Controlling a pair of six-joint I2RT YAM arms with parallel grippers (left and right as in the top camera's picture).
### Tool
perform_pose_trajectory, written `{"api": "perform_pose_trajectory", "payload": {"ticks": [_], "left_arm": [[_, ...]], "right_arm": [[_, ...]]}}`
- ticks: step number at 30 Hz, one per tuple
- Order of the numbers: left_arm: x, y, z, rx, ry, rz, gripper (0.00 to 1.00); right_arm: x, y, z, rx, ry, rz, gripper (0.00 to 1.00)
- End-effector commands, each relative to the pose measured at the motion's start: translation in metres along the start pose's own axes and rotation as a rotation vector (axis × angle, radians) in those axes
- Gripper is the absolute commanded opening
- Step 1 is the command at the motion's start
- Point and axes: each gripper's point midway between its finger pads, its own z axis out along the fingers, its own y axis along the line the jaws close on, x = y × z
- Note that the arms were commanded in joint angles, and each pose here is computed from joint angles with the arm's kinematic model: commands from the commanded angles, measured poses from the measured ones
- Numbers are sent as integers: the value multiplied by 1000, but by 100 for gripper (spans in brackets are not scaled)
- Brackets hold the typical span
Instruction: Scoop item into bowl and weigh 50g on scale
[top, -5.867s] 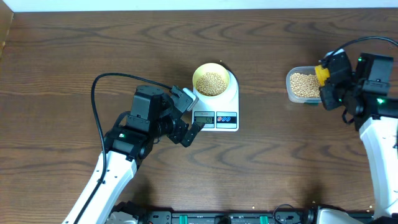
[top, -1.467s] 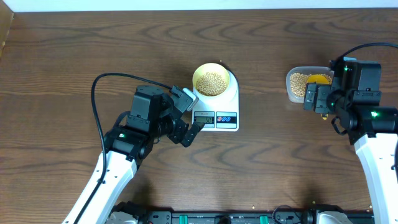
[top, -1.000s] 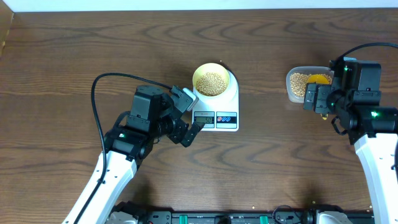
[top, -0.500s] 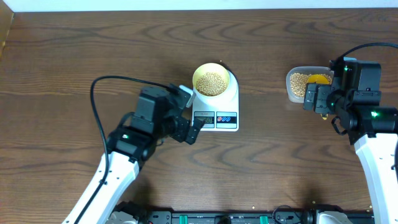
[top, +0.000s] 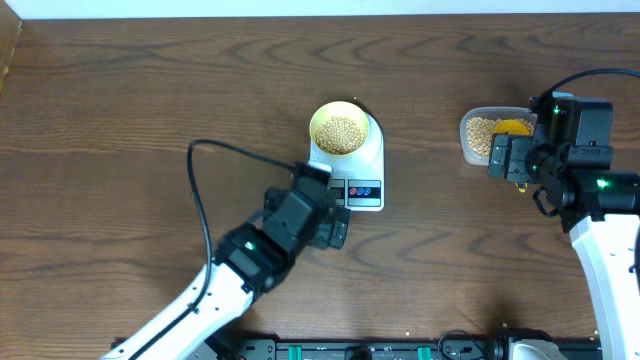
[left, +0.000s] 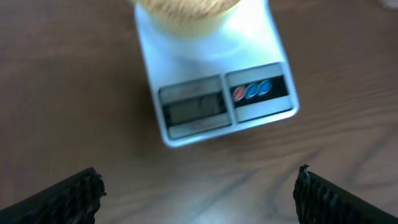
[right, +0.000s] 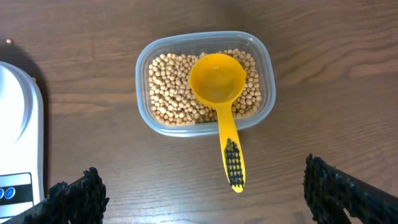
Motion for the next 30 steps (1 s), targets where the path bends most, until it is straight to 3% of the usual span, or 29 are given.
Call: {"api": "perform_pose_trajectory", "payload": {"ticks": [1, 24, 30], "left_arm": [[1, 18, 3, -117, -48, -108, 100], [-2, 4, 2, -39, -48, -42, 100], [-20, 1, -12, -6, -141, 56, 100]], "right_arm": [[-4, 0, -4, 4, -15, -15, 99], [-4, 0, -4, 4, -15, -15, 99], [-4, 0, -4, 4, -15, -15, 99]]}}
